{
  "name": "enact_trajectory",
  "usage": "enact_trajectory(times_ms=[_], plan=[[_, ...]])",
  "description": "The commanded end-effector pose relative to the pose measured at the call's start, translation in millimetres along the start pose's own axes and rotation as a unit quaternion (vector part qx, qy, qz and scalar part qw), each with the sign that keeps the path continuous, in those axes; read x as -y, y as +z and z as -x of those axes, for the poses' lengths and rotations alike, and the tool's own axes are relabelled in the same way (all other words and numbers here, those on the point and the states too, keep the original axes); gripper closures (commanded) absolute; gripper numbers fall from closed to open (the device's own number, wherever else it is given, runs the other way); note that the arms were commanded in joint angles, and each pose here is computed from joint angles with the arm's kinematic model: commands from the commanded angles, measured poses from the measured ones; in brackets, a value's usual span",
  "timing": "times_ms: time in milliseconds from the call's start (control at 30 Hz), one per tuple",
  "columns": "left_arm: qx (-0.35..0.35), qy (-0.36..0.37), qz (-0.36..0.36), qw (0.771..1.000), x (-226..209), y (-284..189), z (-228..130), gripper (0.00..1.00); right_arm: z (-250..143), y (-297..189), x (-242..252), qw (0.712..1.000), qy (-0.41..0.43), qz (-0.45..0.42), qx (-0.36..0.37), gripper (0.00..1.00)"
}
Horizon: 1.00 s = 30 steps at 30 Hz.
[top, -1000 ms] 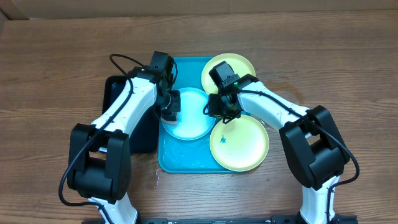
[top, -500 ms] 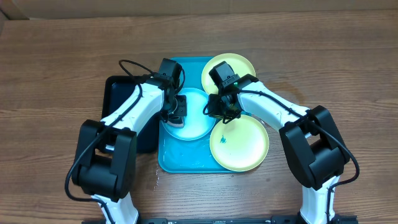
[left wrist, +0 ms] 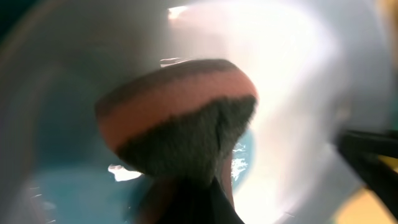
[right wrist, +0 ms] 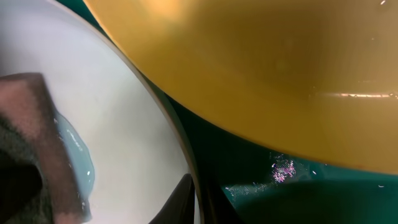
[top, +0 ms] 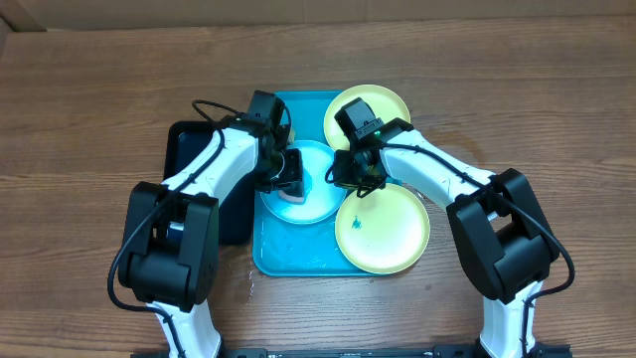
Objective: Clean dirty plates on tray and stack at the side
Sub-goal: 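Scrub the white plate surface with the sponge in the left gripper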
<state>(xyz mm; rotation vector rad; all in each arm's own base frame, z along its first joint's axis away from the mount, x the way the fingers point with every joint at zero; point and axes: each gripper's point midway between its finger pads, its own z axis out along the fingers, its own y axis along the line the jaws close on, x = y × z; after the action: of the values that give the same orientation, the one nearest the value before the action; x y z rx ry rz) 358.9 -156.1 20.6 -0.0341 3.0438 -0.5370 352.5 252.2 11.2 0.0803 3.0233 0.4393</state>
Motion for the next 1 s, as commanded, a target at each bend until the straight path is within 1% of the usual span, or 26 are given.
enact_trajectory(times_ms=[0, 100, 167, 333, 467, 600, 800, 967], plan=[[0.019, 0.035, -0.091, 0.995, 46, -25, 19, 0.96, -2, 4, -2, 1.000, -0.003, 0.000, -0.003, 0.92], [0.052, 0.048, -0.093, 0.993, 56, -51, 32, 0.96, -2, 4, -2, 1.000, -0.003, 0.000, -0.003, 0.92], [0.070, 0.051, -0.068, 0.994, 53, -61, 36, 0.96, -2, 4, -2, 1.000, -0.003, 0.000, -0.003, 0.92], [0.067, 0.032, 0.031, 0.997, 15, -55, 30, 0.96, -2, 4, -2, 1.000, -0.003, 0.000, -0.003, 0.92], [0.059, 0.024, 0.082, 0.995, -10, -43, 21, 0.96, -2, 4, -2, 1.000, -0.003, 0.000, -0.003, 0.92], [0.055, 0.022, 0.096, 0.994, -23, -27, 13, 0.96, -2, 4, -2, 1.000, -0.003, 0.000, -0.003, 0.92], [0.047, 0.010, 0.097, 0.994, -34, -6, -2, 0.96, -2, 4, -2, 1.000, -0.003, 0.000, -0.003, 0.92], [0.025, 0.005, 0.091, 0.996, -37, 7, -12, 0.96, -2, 4, -2, 1.000, -0.003, 0.001, -0.002, 0.92]])
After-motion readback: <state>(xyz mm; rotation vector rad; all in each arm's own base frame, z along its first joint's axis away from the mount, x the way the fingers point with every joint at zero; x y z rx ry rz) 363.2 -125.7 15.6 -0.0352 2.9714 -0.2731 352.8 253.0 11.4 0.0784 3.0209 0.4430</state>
